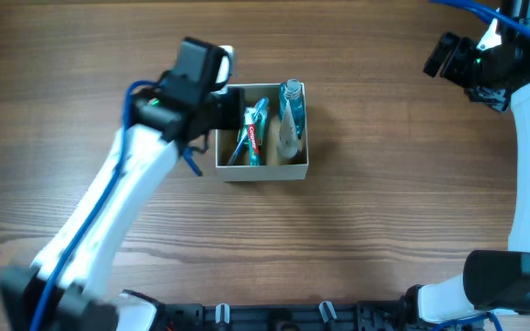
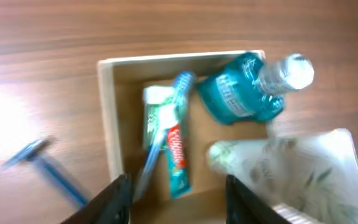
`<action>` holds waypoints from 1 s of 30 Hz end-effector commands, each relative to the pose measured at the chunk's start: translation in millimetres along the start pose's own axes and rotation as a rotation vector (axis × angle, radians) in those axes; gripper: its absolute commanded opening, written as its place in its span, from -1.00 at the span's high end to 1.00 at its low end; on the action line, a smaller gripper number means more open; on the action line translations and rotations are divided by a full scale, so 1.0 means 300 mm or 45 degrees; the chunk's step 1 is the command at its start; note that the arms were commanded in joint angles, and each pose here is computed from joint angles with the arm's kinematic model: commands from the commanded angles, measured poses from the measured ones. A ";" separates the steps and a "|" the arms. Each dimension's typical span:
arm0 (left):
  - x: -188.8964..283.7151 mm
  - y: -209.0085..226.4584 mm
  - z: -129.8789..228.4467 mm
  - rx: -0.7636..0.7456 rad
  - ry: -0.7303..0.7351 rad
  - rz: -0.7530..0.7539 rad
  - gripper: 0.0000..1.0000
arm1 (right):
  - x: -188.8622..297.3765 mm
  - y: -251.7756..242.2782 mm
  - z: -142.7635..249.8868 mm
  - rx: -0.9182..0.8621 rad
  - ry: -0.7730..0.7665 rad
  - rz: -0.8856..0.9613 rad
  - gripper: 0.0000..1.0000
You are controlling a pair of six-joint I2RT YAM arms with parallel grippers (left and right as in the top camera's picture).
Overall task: Pack container
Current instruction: 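Place the toothpaste tube upright into the box, then grasp the blue razor with the left gripper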
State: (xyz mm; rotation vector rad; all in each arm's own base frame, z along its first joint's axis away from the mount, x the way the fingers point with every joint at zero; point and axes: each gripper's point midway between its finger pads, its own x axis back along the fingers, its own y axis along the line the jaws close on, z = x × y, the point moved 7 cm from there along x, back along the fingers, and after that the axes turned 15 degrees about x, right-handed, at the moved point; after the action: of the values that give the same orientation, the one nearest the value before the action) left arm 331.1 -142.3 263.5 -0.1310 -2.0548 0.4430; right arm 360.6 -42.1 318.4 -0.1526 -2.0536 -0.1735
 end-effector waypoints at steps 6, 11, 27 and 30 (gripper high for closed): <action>0.010 0.322 -0.011 0.575 -0.051 -0.439 -0.12 | 0.011 0.005 -0.009 0.004 -0.016 -0.012 -1.00; -0.170 0.456 0.068 0.886 0.035 -0.547 -0.22 | 0.011 0.005 -0.009 0.003 -0.016 -0.012 -0.99; -0.466 0.534 0.161 1.013 0.242 -0.550 0.14 | 0.011 0.005 -0.009 0.003 -0.016 -0.012 -1.00; -0.475 0.542 0.177 1.015 0.259 -0.565 0.15 | 0.011 0.005 -0.009 0.004 -0.016 -0.012 -1.00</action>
State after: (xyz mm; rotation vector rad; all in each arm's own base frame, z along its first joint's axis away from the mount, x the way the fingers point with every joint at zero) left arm 347.9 -43.6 72.8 0.6994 -1.5589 0.8646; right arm 360.6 -42.1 318.2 -0.1525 -2.0525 -0.1736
